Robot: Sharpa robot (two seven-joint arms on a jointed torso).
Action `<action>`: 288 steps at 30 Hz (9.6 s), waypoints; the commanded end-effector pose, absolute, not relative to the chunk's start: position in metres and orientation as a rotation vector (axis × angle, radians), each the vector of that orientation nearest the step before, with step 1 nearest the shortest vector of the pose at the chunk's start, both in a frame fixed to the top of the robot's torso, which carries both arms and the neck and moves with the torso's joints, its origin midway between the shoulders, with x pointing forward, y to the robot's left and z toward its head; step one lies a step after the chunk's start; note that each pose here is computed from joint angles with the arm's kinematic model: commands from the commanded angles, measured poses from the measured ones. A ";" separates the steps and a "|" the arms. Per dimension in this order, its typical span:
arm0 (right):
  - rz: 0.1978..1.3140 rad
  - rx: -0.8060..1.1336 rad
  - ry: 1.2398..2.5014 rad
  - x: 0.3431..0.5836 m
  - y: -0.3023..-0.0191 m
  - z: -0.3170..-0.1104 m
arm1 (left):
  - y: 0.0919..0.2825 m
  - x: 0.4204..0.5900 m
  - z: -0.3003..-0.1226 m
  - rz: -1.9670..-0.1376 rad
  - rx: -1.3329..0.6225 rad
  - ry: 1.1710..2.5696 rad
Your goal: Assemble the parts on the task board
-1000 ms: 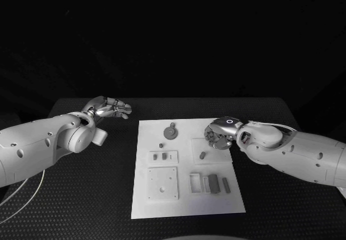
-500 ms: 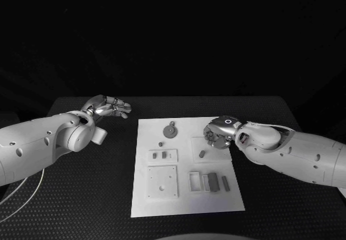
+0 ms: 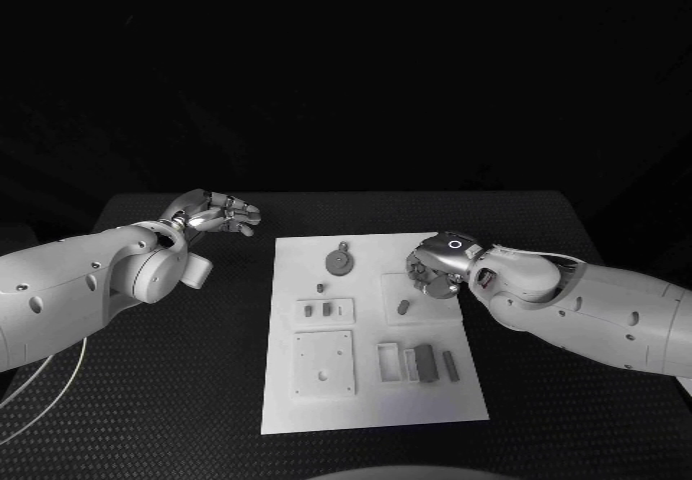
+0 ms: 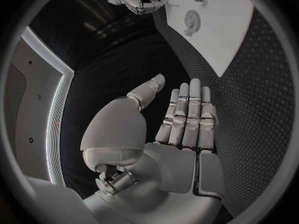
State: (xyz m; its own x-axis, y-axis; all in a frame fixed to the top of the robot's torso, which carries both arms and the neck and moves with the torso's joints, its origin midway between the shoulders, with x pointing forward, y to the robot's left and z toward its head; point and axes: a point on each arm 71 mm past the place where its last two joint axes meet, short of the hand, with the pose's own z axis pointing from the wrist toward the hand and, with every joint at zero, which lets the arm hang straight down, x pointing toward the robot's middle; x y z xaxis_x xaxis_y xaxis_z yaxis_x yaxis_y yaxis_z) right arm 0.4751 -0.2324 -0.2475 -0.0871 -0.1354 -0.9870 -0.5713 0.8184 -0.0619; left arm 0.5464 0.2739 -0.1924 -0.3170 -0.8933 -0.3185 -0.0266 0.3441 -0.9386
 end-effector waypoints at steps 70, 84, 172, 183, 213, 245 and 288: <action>0.952 -0.592 1.631 0.416 -0.107 -0.242 | 0.263 0.552 -0.192 -1.149 -0.848 1.639; 0.936 -0.649 1.636 0.409 -0.104 -0.258 | 0.262 0.552 -0.193 -1.150 -0.848 1.642; 0.862 -0.782 1.640 0.397 -0.098 -0.286 | 0.264 0.551 -0.193 -1.151 -0.848 1.652; 0.851 -0.770 1.609 0.397 -0.098 -0.283 | 0.264 0.551 -0.193 -1.150 -0.849 1.652; 0.788 -0.852 1.567 0.387 -0.091 -0.266 | 0.266 0.551 -0.193 -1.146 -0.852 1.653; 0.676 -0.952 1.575 0.387 -0.085 -0.263 | 0.266 0.551 -0.193 -1.145 -0.853 1.652; 0.643 -1.000 1.602 0.390 -0.078 -0.264 | 0.266 0.551 -0.193 -1.146 -0.854 1.660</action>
